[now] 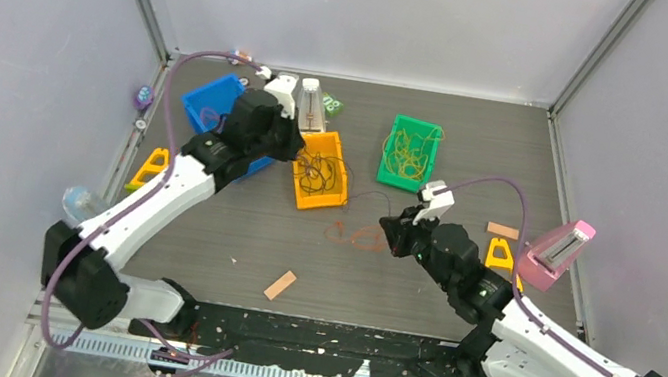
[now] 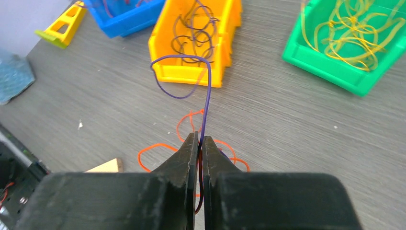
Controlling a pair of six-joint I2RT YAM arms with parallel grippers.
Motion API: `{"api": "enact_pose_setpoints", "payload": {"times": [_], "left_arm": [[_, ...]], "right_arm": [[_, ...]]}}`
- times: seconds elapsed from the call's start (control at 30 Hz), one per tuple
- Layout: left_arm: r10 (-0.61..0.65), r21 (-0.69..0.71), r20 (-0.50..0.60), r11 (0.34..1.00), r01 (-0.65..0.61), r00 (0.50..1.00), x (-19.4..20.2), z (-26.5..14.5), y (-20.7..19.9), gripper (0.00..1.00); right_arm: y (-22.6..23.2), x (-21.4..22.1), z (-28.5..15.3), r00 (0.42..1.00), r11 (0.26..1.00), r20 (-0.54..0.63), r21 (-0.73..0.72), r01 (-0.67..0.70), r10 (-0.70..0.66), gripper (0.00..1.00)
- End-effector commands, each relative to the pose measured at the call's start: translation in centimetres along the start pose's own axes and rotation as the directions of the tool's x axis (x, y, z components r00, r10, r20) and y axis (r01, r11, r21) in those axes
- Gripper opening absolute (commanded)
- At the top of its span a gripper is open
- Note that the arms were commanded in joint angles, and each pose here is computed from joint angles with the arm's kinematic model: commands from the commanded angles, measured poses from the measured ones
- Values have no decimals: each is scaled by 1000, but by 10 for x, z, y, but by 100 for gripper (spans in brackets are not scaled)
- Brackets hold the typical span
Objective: Untangle the cables
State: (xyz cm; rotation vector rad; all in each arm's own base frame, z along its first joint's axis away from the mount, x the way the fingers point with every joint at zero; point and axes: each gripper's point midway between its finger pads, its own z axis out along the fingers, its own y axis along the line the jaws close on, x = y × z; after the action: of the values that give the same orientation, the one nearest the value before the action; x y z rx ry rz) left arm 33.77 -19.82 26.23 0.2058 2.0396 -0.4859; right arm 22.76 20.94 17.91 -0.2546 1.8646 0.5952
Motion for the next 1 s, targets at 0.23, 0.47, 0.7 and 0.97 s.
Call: {"api": "enact_pose_setpoints", "payload": {"times": [0.23,0.47,0.7,0.97], "left_arm": [[-53,-153,-142,988,31,988,32,111,24,0],[-84,-214,-215,976,38,973,52,160,33,0],[-56,-183,-235,983,12,970,46,131,29,54],[-122,-154,-170,983,96,978,35,85,44,75]], "right_arm": [[54,-30,19,994,976,-47,-200,87,-98,5],[78,-56,42,994,965,-28,-245,96,-106,5],[109,-73,57,992,932,-26,-347,105,-121,5],[110,-65,87,988,938,-74,-330,101,-132,5]]}}
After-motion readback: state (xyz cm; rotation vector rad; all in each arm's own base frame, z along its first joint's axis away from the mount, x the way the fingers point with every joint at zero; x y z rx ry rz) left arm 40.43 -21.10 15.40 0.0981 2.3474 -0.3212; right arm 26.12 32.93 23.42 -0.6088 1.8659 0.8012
